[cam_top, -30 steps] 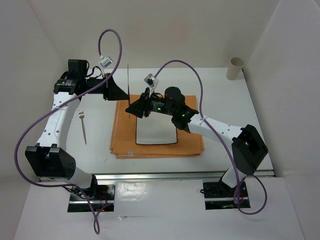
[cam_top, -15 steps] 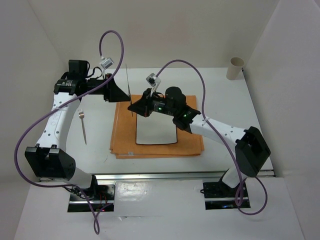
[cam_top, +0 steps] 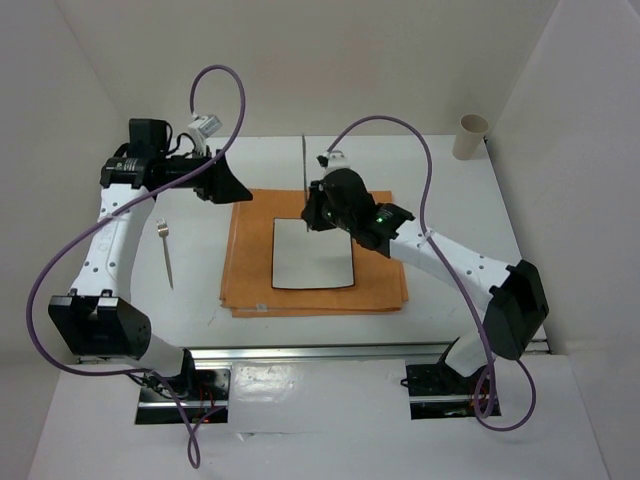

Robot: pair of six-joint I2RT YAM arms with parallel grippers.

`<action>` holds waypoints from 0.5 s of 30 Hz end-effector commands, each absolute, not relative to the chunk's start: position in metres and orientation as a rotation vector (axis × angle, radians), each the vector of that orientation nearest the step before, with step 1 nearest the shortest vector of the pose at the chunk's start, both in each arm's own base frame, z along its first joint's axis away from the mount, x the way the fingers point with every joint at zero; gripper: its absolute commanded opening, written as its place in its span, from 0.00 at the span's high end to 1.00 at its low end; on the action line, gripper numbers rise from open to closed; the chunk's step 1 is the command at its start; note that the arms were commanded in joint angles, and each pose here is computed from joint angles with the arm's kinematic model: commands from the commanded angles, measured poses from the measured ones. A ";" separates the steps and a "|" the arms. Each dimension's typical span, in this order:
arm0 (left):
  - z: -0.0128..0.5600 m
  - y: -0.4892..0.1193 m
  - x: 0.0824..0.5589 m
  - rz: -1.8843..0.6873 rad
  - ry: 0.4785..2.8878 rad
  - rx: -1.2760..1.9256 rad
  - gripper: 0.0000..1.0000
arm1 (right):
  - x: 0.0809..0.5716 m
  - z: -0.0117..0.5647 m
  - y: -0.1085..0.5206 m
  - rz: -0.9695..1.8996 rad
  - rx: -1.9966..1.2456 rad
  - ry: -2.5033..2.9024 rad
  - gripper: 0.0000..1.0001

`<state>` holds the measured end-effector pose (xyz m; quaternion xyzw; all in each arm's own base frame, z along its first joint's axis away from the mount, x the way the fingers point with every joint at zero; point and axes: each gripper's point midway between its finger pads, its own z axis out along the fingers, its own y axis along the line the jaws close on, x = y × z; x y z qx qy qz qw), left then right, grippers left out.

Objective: Set the dinner table for one person

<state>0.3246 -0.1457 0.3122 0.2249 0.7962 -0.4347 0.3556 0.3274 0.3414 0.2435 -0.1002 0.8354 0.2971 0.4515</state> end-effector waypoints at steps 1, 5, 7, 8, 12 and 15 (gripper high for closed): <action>0.300 -0.108 0.342 -0.850 2.129 0.501 0.29 | 0.318 0.185 0.253 0.248 -0.137 2.313 1.00; 0.275 -0.083 0.341 -0.741 2.193 0.416 0.29 | 0.300 0.134 0.189 0.072 -0.039 2.492 1.00; 0.270 -0.075 0.339 -0.709 2.202 0.389 0.29 | 0.297 0.119 0.170 0.056 0.010 2.538 1.00; 0.259 -0.068 0.340 -0.687 2.227 0.360 0.29 | 0.294 0.105 0.158 0.049 0.006 2.577 1.00; 0.255 -0.051 0.341 -0.590 2.241 0.321 0.29 | 0.301 0.086 0.145 0.064 0.038 2.613 1.00; 0.249 -0.042 0.340 -0.571 2.264 0.286 0.29 | 0.301 0.067 0.146 0.068 0.008 2.654 1.00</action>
